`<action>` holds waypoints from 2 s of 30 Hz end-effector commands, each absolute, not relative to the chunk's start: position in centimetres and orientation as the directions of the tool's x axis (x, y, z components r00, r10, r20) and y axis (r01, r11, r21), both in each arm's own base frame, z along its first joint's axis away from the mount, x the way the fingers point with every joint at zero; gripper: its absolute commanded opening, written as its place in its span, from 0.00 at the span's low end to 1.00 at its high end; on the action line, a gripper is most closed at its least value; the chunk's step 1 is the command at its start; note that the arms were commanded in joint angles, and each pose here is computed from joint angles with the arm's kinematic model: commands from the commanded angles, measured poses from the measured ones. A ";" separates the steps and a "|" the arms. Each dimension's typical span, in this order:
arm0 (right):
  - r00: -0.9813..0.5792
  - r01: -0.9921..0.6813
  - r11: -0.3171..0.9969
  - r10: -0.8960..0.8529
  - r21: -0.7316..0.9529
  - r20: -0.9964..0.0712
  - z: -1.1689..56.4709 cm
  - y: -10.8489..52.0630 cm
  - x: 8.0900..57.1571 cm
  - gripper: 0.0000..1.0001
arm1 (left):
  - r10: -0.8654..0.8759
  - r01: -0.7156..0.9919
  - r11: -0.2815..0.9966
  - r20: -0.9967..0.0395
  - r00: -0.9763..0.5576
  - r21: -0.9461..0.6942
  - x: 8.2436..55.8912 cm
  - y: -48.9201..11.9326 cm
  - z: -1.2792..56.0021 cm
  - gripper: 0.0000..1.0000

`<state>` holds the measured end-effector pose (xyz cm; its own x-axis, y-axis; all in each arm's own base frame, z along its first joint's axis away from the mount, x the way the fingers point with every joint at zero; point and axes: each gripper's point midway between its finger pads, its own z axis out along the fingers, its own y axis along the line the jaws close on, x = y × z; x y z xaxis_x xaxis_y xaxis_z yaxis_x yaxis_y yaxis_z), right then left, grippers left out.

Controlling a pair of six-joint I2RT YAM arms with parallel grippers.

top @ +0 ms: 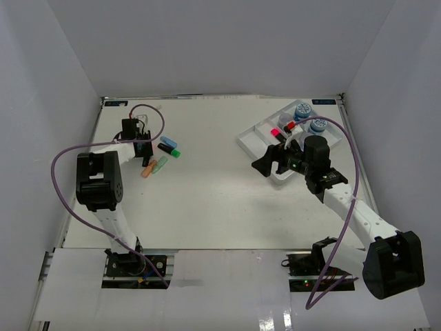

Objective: Sort the stationery into containers
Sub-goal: Pick up the pen from the center of the board.

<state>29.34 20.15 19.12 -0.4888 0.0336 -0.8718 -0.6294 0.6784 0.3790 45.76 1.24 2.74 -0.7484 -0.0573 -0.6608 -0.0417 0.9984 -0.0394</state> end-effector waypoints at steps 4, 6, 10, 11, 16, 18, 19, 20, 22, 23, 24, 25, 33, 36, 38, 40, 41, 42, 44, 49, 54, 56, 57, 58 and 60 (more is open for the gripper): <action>-0.472 -0.662 0.645 0.035 0.381 -0.881 19.4 20.9 29.0 0.98 | -0.082 0.026 0.989 -0.683 -0.726 -0.146 44.6 -1.3 5.5 0.32; -0.469 -0.665 0.644 0.034 0.378 -0.883 19.6 20.9 29.0 0.98 | -0.091 0.042 0.985 -0.712 -0.696 -0.168 44.8 -1.8 7.5 0.27; -0.460 -0.673 0.639 0.033 0.373 -0.887 20.2 21.2 28.8 0.98 | -0.124 0.050 0.978 -0.758 -0.641 -0.202 44.8 -2.4 11.0 0.19; -0.461 -0.674 0.638 0.033 0.374 -0.887 20.2 21.3 28.8 0.98 | -0.134 0.052 0.975 -0.763 -0.633 -0.214 44.7 -2.7 11.6 0.18; -0.458 -0.696 0.611 0.025 0.376 -0.888 20.9 22.8 28.3 0.98 | -0.215 0.097 0.938 -0.776 -0.592 -0.334 42.9 -6.1 15.6 0.14; -0.444 -0.705 0.607 0.023 0.366 -0.896 21.6 23.6 28.3 0.98 | -0.255 0.106 0.913 -0.752 -0.608 -0.394 41.7 -7.8 15.8 0.12; -0.444 -0.719 0.591 0.014 0.366 -0.896 21.7 24.5 27.8 0.98 | -0.275 0.098 0.904 -0.743 -0.610 -0.415 41.3 -8.4 16.0 0.11; -0.439 -0.717 0.596 0.015 0.361 -0.898 22.1 24.9 28.0 0.98 | -0.327 0.081 0.881 -0.724 -0.607 -0.466 40.7 -9.6 16.9 0.11; -0.443 -0.734 0.572 0.006 0.367 -0.896 22.3 26.8 27.4 0.98 | -0.374 0.052 0.861 -0.699 -0.609 -0.506 39.8 -10.7 17.0 0.11; -0.434 -0.728 0.584 0.012 0.359 -0.901 22.5 27.2 27.6 0.98 | -0.405 0.052 0.838 -0.682 -0.609 -0.544 39.2 -12.1 17.9 0.11; -0.427 -0.746 0.562 0.009 0.357 -0.904 23.1 28.5 27.0 0.98 | -0.418 0.048 0.829 -0.675 -0.608 -0.557 38.9 -12.8 18.2 0.11; -0.422 -0.750 0.558 0.011 0.356 -0.907 23.3 29.4 27.0 0.98 | -0.437 0.026 0.826 -0.669 -0.601 -0.563 38.7 -13.2 18.3 0.11; -0.396 -0.762 0.542 0.044 0.355 -0.917 25.2 35.1 26.7 0.98 | -0.557 0.000 0.731 -0.596 -0.578 -0.683 36.8 -18.0 20.9 0.11; -0.395 -0.744 0.564 0.063 0.359 -0.917 25.8 36.5 27.4 0.98 | -0.565 0.007 0.726 -0.602 -0.564 -0.687 36.4 -18.9 21.4 0.11; -0.397 -0.725 0.586 0.074 0.362 -0.915 25.8 37.2 28.1 0.97 | -0.574 0.008 0.718 -0.598 -0.560 -0.696 36.0 -19.4 21.5 0.11; -0.406 -0.719 0.588 0.078 0.371 -0.911 25.6 38.0 28.3 0.96 | -0.583 0.020 0.711 -0.605 -0.542 -0.703 35.7 -19.8 22.1 0.11; -0.402 -0.716 0.589 0.091 0.375 -0.911 26.1 38.4 28.6 0.96 | -0.585 0.023 0.706 -0.601 -0.544 -0.708 35.6 -20.0 22.1 0.11; -0.414 -0.714 0.587 0.085 0.381 -0.906 25.7 38.9 28.7 0.95 | -0.583 0.030 0.705 -0.604 -0.543 -0.708 35.6 -20.2 22.1 0.11; -0.417 -0.717 0.580 0.087 0.386 -0.905 25.9 39.5 28.8 0.93 | -0.574 0.041 0.708 -0.608 -0.549 -0.705 35.4 -20.5 22.1 0.11; -0.435 -0.706 0.592 0.072 0.389 -0.898 25.0 40.5 29.4 0.86 | -0.574 0.046 0.717 -0.627 -0.527 -0.696 35.4 -20.4 22.4 0.11; -0.457 -0.699 0.591 0.063 0.402 -0.887 23.9 41.5 29.6 0.76 | -0.573 0.055 0.715 -0.629 -0.525 -0.697 35.2 -20.5 22.6 0.11; -0.460 -0.700 0.589 0.060 0.404 -0.886 23.6 41.8 29.6 0.71 | -0.574 0.055 0.711 -0.625 -0.530 -0.701 35.0 -20.6 22.3 0.11; -0.465 -0.699 0.590 0.056 0.405 -0.884 23.3 42.0 29.6 0.70 | -0.576 0.059 0.708 -0.623 -0.529 -0.704 34.9 -20.6 22.5 0.11; -0.465 -0.700 0.589 0.055 0.405 -0.884 23.2 42.1 29.6 0.66 | -0.576 0.060 0.707 -0.623 -0.530 -0.704 34.8 -20.6 22.4 0.11; -0.464 -0.700 0.589 0.054 0.403 -0.884 23.0 42.3 29.7 0.64 | -0.575 0.064 0.705 -0.623 -0.530 -0.706 34.7 -20.6 22.6 0.11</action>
